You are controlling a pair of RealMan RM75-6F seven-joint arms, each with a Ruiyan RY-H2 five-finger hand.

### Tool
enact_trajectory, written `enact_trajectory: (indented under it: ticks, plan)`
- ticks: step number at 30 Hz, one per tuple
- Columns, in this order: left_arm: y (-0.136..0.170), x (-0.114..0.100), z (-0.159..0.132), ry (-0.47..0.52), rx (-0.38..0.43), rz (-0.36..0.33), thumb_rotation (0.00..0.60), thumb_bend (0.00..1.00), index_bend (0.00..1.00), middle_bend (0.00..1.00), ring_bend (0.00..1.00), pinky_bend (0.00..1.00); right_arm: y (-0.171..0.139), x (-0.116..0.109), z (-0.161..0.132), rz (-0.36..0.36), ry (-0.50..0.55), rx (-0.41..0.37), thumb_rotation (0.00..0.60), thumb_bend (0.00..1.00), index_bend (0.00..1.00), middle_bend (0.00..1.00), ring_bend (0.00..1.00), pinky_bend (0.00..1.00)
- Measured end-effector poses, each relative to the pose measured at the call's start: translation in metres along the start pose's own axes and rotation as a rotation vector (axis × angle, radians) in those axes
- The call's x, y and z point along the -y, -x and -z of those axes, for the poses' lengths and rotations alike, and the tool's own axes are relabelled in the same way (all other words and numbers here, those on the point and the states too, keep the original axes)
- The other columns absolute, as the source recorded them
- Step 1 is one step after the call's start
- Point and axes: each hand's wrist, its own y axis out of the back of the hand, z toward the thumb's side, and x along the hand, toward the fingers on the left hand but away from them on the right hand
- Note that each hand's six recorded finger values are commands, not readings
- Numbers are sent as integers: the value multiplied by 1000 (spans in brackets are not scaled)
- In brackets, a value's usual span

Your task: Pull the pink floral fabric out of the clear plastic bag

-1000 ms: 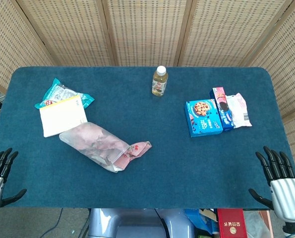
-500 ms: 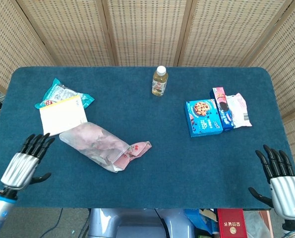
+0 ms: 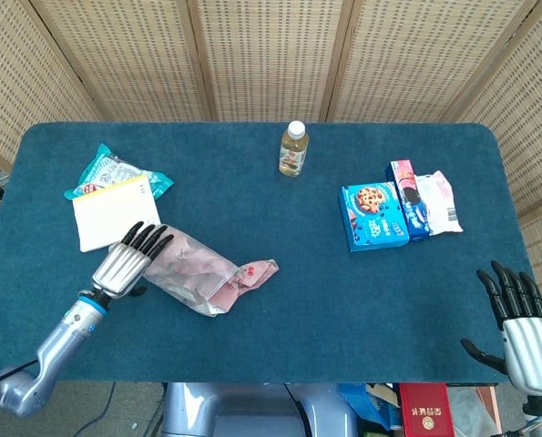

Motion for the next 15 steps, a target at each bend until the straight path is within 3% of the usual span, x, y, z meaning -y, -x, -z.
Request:
enact_trajectory:
  ticks: [11,12,14,15]
  plan:
    - [-26,15,-14,-16,-15,62,600,144,0,0,0,0,2,1,3,-9,10,9,600,0,0,0,0,0]
    - [-27,17,-14,-8,-21,69,600,144,0,0,0,21,2,0,3,-9,10,10,600,0,0,0,0,0]
    - [-30,20,-15,10,-33,83,600,147,20,30,50,157,1,0,4,-8,12,10,600,0,0,0,0,0]
    - [-31,21,-16,17,-37,85,600,162,114,102,131,284,1,0,4,-8,13,11,600,0,0,0,0,0]
